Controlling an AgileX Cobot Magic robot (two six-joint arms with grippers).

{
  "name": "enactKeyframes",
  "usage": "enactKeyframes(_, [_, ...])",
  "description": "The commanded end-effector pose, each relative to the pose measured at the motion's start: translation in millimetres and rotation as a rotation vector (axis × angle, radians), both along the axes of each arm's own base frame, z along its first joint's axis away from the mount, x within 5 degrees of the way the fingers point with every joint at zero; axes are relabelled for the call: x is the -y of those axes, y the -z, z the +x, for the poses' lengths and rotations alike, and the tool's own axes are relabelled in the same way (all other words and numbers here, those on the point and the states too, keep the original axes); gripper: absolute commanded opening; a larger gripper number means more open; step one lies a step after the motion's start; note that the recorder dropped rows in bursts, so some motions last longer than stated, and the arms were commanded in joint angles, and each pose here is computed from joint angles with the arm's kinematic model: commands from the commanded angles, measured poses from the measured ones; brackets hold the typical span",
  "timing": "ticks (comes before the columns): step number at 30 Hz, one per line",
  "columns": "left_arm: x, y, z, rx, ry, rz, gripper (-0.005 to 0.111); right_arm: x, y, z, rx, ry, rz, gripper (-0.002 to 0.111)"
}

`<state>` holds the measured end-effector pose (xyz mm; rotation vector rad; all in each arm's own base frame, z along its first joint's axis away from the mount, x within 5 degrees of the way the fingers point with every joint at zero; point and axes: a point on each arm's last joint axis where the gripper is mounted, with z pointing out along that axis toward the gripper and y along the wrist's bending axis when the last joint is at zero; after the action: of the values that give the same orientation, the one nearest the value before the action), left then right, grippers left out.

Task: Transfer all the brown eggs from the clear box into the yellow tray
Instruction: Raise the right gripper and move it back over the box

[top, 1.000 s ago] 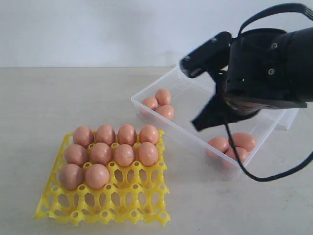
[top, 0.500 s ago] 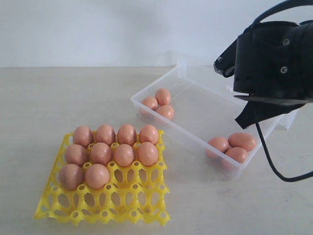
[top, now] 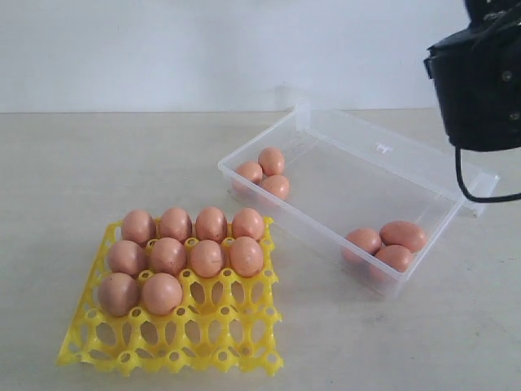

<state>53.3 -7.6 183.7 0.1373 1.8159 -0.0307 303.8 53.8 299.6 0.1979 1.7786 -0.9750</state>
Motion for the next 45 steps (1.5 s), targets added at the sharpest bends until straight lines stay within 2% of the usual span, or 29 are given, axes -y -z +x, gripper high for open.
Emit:
enactKeyframes(1, [0.1,0.7,0.0,0.003,0.004,0.003,0.004,44.1,9.0,-2.5,0.103,0.246,0.241,0.004])
enactKeyframes(2, [0.1,0.7,0.0,0.003,0.004,0.003,0.004,56.2,13.4,-3.2,0.098,0.303,0.295,0.004])
enactKeyframes(4, [0.1,0.7,0.0,0.003,0.004,0.003,0.004,70.6,25.3,4.7,0.042,0.264,0.44,0.004])
enactKeyframes(7, [0.1,0.7,0.0,0.003,0.004,0.003,0.004,86.2,39.0,22.0,-0.1,0.012,0.615,0.004])
enactKeyframes(9, [0.1,0.7,0.0,0.003,0.004,0.003,0.004,83.0,41.2,30.6,-0.161,-0.215,0.683,0.004])
enactKeyframes(10, [0.1,0.7,0.0,0.003,0.004,0.003,0.004,77.9,41.1,32.6,-0.164,-0.28,0.717,0.004])
enactKeyframes(14, [0.1,0.7,0.0,0.003,0.004,0.003,0.004,53.9,43.3,32.8,-0.291,-0.454,0.632,0.004])
enactKeyframes(18, [0.1,0.7,0.0,0.003,0.004,0.003,0.004,15.0,52.7,21.9,-0.53,-0.592,0.504,0.004])
enactKeyframes(20, [0.1,0.7,0.0,0.003,0.004,0.003,0.004,-4.0,58.6,12.2,-0.686,-0.676,0.412,0.004])
enactKeyframes(22, [0.1,0.7,0.0,0.003,0.004,0.003,0.004,-21.9,61.2,4.5,-0.811,-0.799,0.248,0.004])
enactKeyframes(25, [0.1,0.7,0.0,0.003,0.004,0.003,0.004,-37.9,58.2,4.2,-0.81,-0.918,0.092,0.004])
enactKeyframes(28, [0.1,0.7,0.0,0.003,0.004,0.003,0.004,-44.8,52.3,9.3,-0.728,-0.983,0.015,0.004])
enactKeyframes(34, [0.1,0.7,0.0,0.003,0.004,0.003,0.004,-50.9,45.2,14.7,-0.611,-1.031,0.012,0.004])
enactKeyframes(37, [0.1,0.7,0.0,0.003,0.004,0.003,0.004,-44.4,50.7,17.6,-0.603,-0.956,0.138,0.004])
enactKeyframes(40, [0.1,0.7,0.0,0.003,0.004,0.003,0.004,-38.2,62.7,31.2,-0.649,-0.906,0.168,0.004])
enactKeyframes(43, [0.1,0.7,0.0,0.003,0.004,0.003,0.004,-20.3,68.3,57.7,-0.724,-0.758,0.243,0.004])
enactKeyframes(45, [0.1,0.7,0.0,0.003,0.004,0.003,0.004,0.0,65.9,77.5,-0.809,-0.561,0.343,0.004])
